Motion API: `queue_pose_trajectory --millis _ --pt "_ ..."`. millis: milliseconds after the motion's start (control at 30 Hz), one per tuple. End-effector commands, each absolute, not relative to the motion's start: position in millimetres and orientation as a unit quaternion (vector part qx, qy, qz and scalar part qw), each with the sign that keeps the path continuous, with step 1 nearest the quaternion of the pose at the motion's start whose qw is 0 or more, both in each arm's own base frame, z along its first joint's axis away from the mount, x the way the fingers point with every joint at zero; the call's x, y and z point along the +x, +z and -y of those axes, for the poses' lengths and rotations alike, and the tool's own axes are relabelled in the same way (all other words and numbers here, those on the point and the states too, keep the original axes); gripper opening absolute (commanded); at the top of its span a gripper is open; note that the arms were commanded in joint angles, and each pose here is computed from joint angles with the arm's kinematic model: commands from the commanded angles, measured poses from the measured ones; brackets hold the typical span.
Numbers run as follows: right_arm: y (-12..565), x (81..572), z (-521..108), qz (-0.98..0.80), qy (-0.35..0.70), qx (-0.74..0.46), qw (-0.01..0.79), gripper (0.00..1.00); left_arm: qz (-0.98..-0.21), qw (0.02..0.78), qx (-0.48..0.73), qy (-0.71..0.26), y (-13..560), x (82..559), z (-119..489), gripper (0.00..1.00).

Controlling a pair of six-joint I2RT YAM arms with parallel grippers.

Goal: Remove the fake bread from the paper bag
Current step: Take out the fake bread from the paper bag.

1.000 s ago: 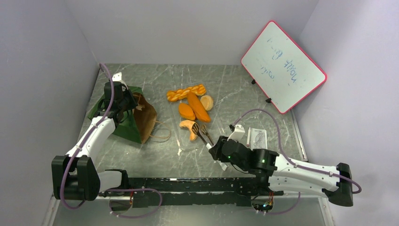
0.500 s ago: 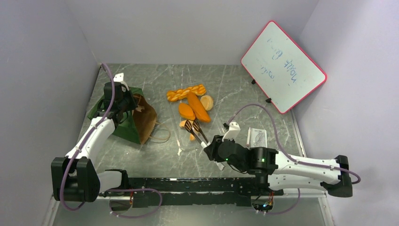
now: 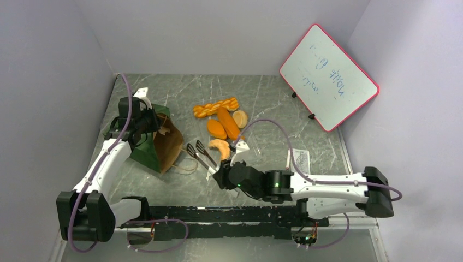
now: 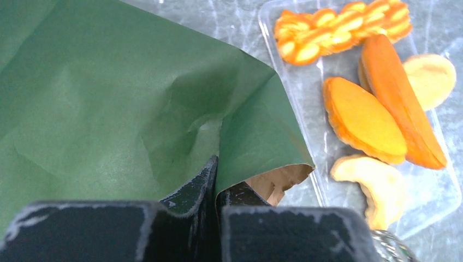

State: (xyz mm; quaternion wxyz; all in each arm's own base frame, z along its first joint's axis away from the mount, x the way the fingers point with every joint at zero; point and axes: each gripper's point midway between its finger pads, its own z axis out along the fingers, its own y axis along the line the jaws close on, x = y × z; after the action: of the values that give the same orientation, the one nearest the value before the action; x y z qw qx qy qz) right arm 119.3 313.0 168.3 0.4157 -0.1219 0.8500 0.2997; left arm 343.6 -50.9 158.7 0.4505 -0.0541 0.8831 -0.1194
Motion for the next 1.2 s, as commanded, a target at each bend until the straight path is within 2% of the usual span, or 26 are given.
queue_pose_trajectory --millis 0,300,567,933,1167 --pt "206 116 -364 -0.806 0.375 -0.149 0.434 0.41 -0.875 0.455 -0.004 -0.167 179 334 70 0.07" --pt "205 119 -419 -0.79 0.396 -0.194 0.427 0.41 -0.871 0.438 0.053 -0.215 179 315 90 0.07" --pt "186 136 -431 -0.801 0.392 -0.189 0.411 0.41 -0.868 0.435 0.065 -0.231 182 308 96 0.07" --pt "173 169 -442 -0.814 0.468 -0.104 0.327 0.41 -0.859 0.449 0.06 -0.24 187 307 98 0.07" --pt "160 173 -457 -0.829 0.489 -0.06 0.263 0.41 -0.85 0.47 0.038 -0.236 188 310 94 0.07"
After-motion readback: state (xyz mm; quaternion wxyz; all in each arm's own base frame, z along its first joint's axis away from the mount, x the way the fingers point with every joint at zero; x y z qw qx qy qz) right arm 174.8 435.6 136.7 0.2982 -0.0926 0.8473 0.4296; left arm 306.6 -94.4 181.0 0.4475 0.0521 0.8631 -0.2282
